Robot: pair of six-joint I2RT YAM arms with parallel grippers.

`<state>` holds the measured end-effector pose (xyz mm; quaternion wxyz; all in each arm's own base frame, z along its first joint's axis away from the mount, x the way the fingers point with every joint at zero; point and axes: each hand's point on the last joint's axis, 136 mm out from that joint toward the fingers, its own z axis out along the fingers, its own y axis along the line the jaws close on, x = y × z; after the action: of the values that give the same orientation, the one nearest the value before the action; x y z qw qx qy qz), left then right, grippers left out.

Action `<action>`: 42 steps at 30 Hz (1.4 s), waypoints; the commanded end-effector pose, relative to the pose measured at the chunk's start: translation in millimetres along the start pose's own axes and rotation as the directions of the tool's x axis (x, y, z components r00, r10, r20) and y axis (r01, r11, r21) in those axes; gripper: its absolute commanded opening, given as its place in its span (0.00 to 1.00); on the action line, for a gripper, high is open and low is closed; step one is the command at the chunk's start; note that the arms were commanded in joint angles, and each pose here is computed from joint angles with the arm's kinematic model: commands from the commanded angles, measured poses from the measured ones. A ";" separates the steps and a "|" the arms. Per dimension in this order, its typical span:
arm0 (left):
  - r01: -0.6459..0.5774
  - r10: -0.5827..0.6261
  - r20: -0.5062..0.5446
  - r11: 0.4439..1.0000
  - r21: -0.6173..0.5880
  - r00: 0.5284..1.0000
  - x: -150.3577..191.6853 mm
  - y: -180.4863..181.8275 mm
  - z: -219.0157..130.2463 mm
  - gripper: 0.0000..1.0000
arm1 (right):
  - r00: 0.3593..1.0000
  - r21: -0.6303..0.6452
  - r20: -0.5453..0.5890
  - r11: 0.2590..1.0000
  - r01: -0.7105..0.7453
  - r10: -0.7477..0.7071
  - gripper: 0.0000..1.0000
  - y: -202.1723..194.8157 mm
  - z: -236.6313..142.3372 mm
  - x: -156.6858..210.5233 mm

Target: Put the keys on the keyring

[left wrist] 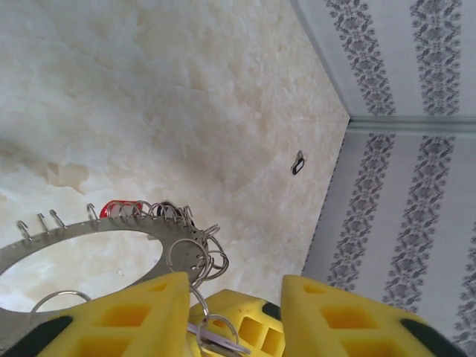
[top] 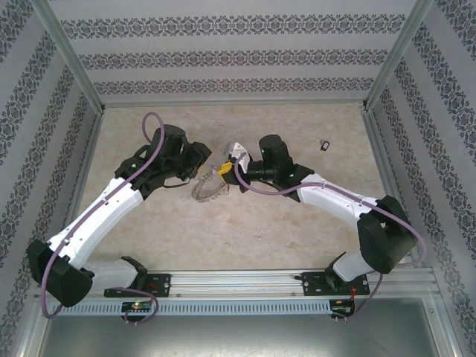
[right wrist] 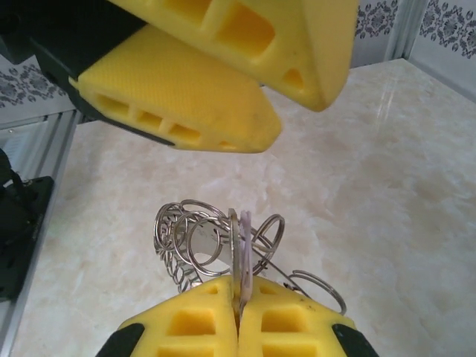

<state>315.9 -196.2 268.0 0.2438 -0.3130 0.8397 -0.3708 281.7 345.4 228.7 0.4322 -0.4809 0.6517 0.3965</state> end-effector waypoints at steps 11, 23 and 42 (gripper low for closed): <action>-0.718 0.699 0.253 0.696 -0.024 0.669 -27.4 5.5 -25.4 0.91 | 1.000 -0.019 -0.015 1.000 0.003 -0.004 0.00 14.1 -49.4 -64.4; -0.945 0.929 0.270 0.177 0.276 0.253 43.1 -13.2 -21.9 0.96 | 0.998 -0.012 -0.027 0.998 -0.062 0.062 0.00 17.5 -67.6 -75.9; -0.870 0.892 0.178 0.334 0.363 0.416 83.6 -8.9 18.0 0.95 | 0.972 0.211 -0.091 0.958 -0.194 0.217 0.00 -9.5 -76.6 -51.1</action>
<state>264.3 -267.1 247.1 0.4192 0.2913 0.7862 -0.3483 280.5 292.9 280.9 0.3668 -0.4050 0.7575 0.3574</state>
